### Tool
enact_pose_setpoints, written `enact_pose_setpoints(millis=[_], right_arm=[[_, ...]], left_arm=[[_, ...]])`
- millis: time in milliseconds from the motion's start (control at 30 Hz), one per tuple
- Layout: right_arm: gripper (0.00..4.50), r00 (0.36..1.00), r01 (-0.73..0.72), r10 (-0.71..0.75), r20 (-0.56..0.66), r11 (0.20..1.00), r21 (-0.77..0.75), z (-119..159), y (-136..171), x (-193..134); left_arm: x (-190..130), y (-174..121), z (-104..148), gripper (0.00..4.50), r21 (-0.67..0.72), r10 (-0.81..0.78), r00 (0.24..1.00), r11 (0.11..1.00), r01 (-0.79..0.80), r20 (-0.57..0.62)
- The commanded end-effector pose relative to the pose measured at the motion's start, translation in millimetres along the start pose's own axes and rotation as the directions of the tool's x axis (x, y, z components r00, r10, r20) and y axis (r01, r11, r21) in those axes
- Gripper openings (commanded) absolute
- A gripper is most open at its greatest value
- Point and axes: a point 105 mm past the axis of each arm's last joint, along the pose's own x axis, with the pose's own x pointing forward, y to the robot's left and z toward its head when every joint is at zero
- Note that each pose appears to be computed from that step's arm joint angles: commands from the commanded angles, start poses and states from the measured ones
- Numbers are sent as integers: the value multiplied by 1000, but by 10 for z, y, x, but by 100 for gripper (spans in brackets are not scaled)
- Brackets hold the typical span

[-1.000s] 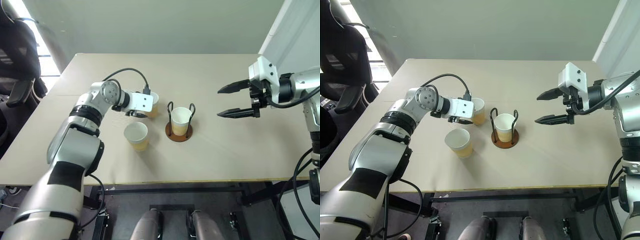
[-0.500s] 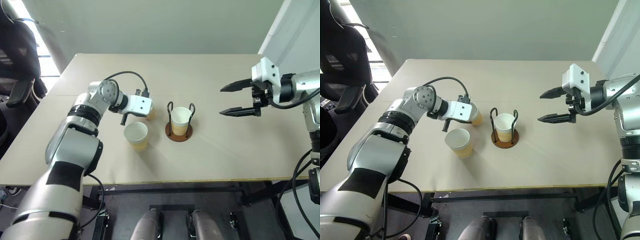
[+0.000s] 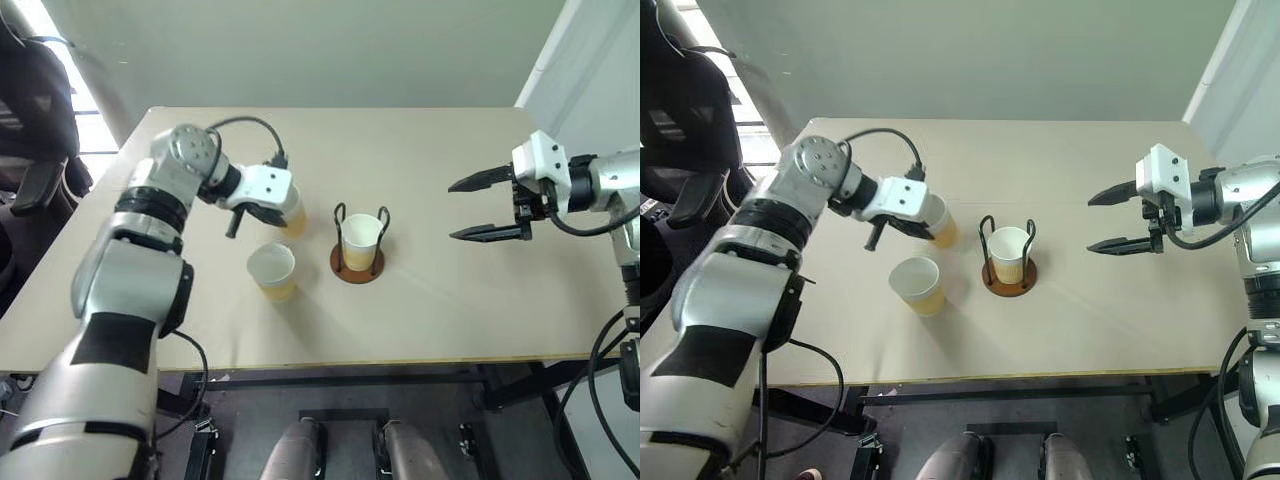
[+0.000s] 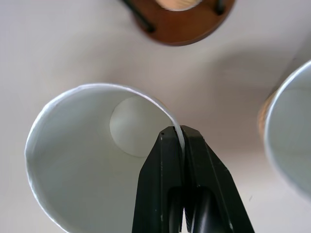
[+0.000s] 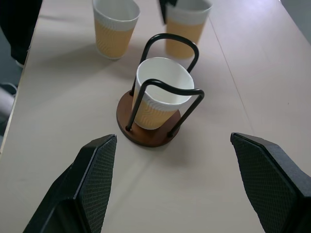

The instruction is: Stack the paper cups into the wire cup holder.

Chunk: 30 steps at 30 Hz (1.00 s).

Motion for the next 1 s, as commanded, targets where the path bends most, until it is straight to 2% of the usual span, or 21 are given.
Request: enact_pose_setpoints(millis=[33, 167, 367, 467, 633, 1000], right_arm=[[386, 999, 24, -23, 27, 999, -39, 70, -42, -80], [386, 1000, 6, -5, 24, 999, -33, 27, -17, -87], [386, 1000, -21, 22, 15, 999, -47, 1, 60, -99], [386, 1000, -25, 26, 11, 999, -41, 3, 71, -101], [386, 1000, -27, 27, 5, 999, -42, 19, 75, -111], [386, 1000, -23, 22, -17, 998, -64, 0, 15, -181]], left_arm=[[-218, 146, 28, 2, 32, 68, 997, 997, -67, -41], [-303, 228, 97, 2, 30, 101, 995, 995, -100, -27], [-385, 406, 398, 2, 99, 156, 987, 982, -160, 49], [-424, 458, 585, 2, 117, 143, 984, 981, -156, 108], [-438, 512, 751, 2, 148, 134, 982, 977, -154, 133], [-514, 573, 1223, 2, 187, 68, 959, 975, -123, 276]])
